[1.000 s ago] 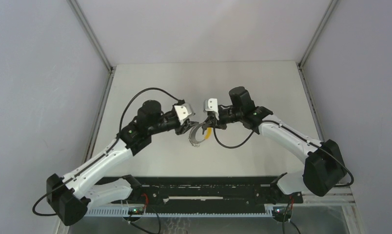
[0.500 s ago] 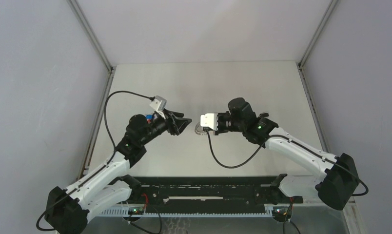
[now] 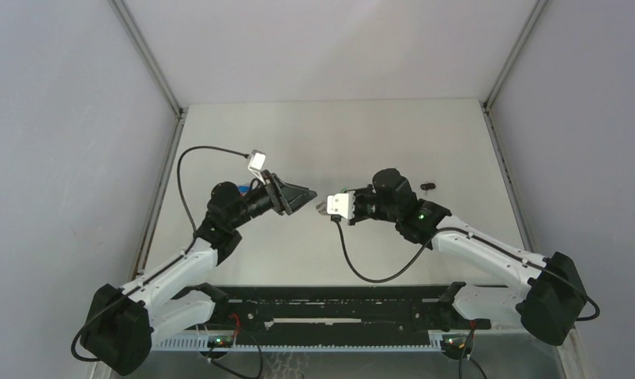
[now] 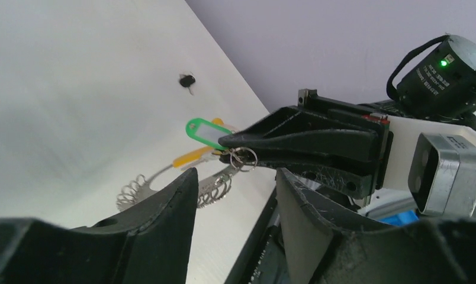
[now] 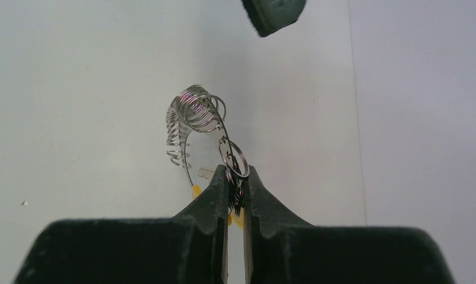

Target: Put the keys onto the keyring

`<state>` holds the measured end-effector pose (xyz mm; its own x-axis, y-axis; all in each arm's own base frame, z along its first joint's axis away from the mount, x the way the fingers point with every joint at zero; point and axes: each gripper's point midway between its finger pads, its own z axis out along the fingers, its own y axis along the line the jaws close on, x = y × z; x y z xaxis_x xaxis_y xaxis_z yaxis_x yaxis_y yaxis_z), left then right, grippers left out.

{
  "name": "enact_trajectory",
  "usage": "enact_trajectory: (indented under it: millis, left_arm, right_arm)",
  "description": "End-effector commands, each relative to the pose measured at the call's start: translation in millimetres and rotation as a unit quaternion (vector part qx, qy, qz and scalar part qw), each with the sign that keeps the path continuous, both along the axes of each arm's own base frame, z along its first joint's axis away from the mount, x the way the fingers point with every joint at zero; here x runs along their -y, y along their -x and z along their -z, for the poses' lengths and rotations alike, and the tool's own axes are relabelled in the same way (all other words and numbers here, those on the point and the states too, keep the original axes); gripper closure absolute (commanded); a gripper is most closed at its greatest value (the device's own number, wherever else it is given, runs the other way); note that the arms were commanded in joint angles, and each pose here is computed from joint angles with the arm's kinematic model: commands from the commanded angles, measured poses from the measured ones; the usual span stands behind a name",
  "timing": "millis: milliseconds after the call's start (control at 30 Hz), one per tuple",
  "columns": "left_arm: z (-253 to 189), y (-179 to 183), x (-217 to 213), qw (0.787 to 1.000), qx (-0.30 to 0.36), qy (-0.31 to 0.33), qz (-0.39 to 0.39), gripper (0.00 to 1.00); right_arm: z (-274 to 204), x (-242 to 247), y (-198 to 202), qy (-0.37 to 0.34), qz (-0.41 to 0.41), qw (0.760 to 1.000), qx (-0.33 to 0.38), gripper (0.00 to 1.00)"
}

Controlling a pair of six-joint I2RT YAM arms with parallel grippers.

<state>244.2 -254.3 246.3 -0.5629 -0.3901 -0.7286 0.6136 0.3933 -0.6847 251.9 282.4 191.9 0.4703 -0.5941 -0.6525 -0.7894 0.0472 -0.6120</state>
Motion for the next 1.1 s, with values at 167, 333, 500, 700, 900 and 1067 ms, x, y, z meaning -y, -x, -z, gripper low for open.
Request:
enact_trajectory:
  millis: [167, 333, 500, 700, 900, 1067]
  left_arm:
    - [0, 8, 12, 0.997, -0.040, 0.037, 0.047, 0.51]
    - [9, 8, 19, 0.996, -0.057, 0.030, 0.064, 0.53]
    - [15, 7, 20, 0.996, -0.064, 0.027, 0.058, 0.54]
    - [16, 10, 20, 0.995, -0.066, 0.026, 0.064, 0.57]
    - [14, 14, 24, 0.995, -0.061, 0.019, 0.079, 0.61]
    - [19, 14, 24, 0.995, -0.068, 0.017, 0.070, 0.63]
  right_arm:
    - [-29, -13, -9, -0.051, -0.006, 0.997, 0.055, 1.00]
    - [-23, -14, -8, -0.049, -0.007, 0.998, 0.048, 1.00]
    - [-22, -13, -9, -0.052, -0.003, 0.998, 0.044, 1.00]
    - [-24, -12, -8, -0.064, -0.005, 0.997, 0.041, 1.00]
    - [-22, -12, -7, -0.065, -0.007, 0.997, 0.036, 1.00]
    - [-22, -12, -7, -0.067, -0.007, 0.997, 0.034, 1.00]
